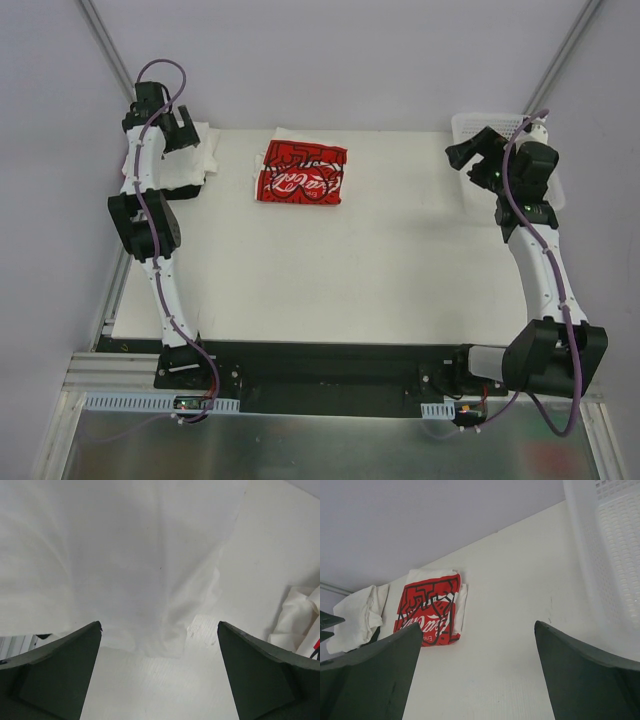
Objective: Fold and stack the t-shirts
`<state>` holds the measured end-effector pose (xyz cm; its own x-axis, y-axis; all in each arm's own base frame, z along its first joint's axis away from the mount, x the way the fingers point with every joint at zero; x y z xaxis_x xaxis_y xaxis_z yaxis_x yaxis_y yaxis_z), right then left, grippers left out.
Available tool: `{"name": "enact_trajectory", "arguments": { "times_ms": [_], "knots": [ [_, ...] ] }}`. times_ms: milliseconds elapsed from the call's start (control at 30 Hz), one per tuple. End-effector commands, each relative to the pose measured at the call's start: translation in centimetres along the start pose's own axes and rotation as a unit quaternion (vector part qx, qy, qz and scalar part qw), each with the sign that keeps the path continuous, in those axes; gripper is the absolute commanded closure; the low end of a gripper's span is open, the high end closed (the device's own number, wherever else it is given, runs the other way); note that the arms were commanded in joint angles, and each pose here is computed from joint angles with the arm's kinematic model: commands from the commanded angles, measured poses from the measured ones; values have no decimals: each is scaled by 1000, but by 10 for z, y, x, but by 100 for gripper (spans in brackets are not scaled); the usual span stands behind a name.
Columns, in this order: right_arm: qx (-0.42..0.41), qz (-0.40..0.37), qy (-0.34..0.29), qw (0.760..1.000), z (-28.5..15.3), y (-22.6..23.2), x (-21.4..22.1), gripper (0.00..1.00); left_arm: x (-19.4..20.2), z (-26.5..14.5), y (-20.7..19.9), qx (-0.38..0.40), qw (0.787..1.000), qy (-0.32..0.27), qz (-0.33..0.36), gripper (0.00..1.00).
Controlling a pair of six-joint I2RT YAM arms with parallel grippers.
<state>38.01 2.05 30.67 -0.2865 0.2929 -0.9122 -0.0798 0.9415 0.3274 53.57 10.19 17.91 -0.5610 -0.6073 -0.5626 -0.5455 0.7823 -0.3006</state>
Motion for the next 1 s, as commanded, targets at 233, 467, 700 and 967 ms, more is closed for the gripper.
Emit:
{"name": "enact_trajectory", "arguments": {
  "times_ms": [233, 467, 700, 967],
  "knots": [
    [-53, 14, 6, 998, 5, 8, 15, 4, -82, 19, -19, 43, 974, -207, 77, 1],
    [-50, 13, 9, 999, 4, 6, 17, 4, -95, 50, 7, 9, 972, -215, 89, 1],
    [-50, 18, 14, 999, 3, 6, 20, 4, -73, 61, 56, -64, 983, -149, 86, 1],
    [-58, 31, -8, 998, -13, 16, 7, 4, -36, 65, 100, -121, 989, -53, 73, 1]
  ]
}}
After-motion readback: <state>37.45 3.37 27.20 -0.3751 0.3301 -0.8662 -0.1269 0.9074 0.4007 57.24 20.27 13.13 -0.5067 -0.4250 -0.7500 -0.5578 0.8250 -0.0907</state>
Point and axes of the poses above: each gripper's point midway between its finger pads, its own z axis out along the fingers, its own y axis along the line the jaws close on, x = y × z, the point moved 4 cm from there along -z, back along the fingers, and after that the axes turned 15 degrees about -z, right-handed, at the moved point
